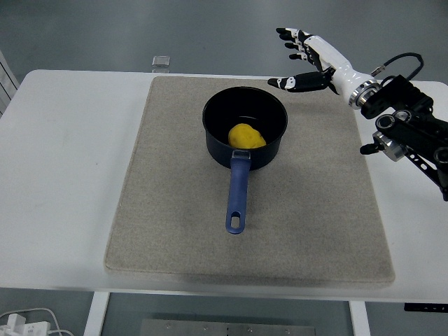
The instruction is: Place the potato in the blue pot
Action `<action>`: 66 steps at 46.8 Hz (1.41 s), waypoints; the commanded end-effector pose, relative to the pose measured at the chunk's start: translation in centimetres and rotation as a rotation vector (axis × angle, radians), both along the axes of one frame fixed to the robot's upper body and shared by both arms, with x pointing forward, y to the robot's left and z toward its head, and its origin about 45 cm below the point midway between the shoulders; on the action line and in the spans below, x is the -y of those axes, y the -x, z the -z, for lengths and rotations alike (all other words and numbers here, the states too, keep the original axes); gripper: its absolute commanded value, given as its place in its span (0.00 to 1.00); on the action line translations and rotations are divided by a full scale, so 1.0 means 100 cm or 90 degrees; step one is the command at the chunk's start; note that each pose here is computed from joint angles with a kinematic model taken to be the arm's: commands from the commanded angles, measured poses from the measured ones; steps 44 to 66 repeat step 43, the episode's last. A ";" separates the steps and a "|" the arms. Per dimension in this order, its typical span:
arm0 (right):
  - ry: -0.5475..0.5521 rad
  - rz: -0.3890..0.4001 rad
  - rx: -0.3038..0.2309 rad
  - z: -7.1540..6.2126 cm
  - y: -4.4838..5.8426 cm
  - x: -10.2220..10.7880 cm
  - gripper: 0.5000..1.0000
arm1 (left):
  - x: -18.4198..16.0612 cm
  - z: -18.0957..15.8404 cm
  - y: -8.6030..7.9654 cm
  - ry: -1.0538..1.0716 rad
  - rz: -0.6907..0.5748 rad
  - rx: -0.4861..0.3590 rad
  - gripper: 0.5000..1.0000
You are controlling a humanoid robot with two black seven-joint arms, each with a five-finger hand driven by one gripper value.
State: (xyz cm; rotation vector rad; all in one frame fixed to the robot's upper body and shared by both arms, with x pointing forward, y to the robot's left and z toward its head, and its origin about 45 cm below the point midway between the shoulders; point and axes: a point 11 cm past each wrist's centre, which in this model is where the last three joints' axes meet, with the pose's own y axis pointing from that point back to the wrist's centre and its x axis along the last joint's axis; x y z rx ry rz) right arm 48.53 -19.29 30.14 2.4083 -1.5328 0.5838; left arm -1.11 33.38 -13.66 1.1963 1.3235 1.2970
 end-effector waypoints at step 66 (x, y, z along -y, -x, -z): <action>-0.239 0.206 -0.157 0.032 -0.024 0.101 0.88 | 0.000 0.000 0.000 0.000 0.001 0.000 1.00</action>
